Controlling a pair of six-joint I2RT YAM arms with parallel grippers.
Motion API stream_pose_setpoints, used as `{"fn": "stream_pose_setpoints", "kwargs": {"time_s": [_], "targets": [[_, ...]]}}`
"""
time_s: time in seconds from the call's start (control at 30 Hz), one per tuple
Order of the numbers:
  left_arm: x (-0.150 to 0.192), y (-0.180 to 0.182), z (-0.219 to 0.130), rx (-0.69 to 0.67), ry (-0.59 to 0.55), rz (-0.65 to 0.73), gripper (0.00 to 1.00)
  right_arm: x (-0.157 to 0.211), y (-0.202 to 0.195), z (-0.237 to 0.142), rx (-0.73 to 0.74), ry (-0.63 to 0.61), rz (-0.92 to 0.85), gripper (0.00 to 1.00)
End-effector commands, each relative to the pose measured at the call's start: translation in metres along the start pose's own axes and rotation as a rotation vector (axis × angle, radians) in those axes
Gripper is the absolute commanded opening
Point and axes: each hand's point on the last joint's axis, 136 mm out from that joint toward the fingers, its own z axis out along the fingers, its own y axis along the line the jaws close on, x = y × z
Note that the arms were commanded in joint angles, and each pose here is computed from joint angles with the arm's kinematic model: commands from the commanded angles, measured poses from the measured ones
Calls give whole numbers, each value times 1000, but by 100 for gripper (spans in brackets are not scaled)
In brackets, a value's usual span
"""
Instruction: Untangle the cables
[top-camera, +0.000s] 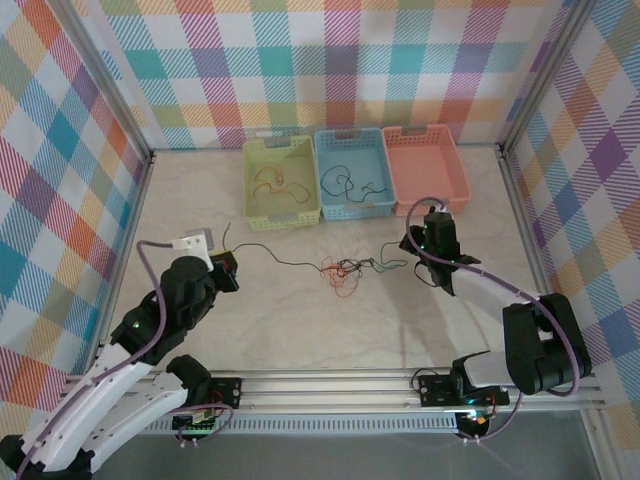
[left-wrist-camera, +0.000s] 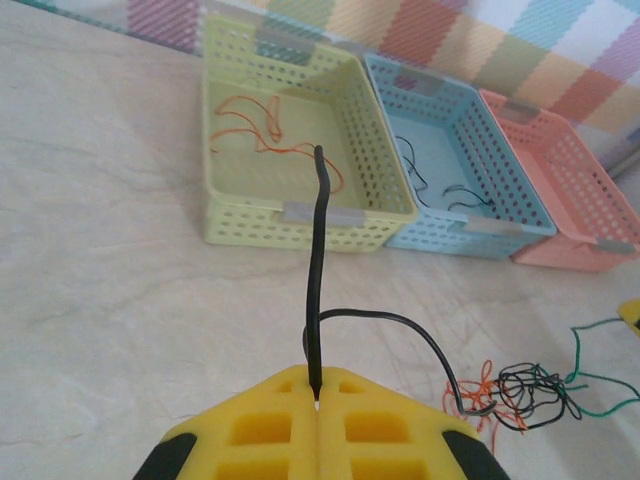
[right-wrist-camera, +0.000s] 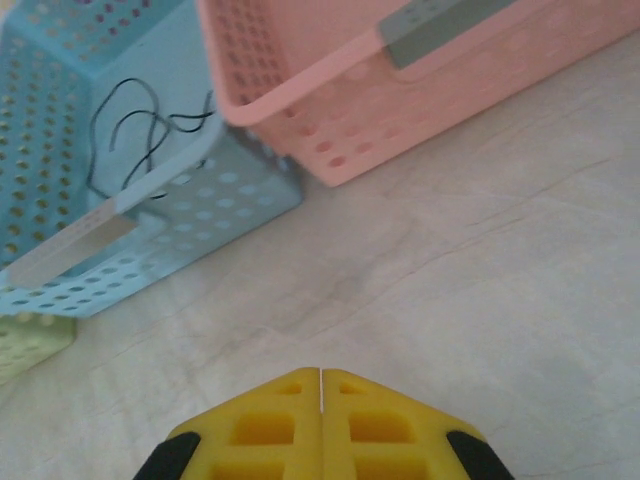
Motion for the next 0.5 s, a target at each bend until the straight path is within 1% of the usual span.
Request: {"fn": "stream_pose_setpoints", "kwargs": {"time_s": [0.0,0.07,0.17,0.33,0.4,0.47], "targets": [[-25,25,-25,-87,-123,-29,0,-5,-27,-6,105,-40,35,0],[-34,31,-38,-94,-169,-39,0,-8,-36,-8,147,-55,45,0],[-47,31,-49,-89,-201,-50,0,-9,-45,-8,177,-59,62,0],[-65,2,-48,13,-200,-59,0,-7,-45,-5,174,-53,65,0],[-70,-13,-47,69,-191,-52,0,-9,-38,-6,128,-69,59,0],[-74,-37,-44,165,-170,-39,0,-14,-12,-7,-20,-85,29,0]]}}
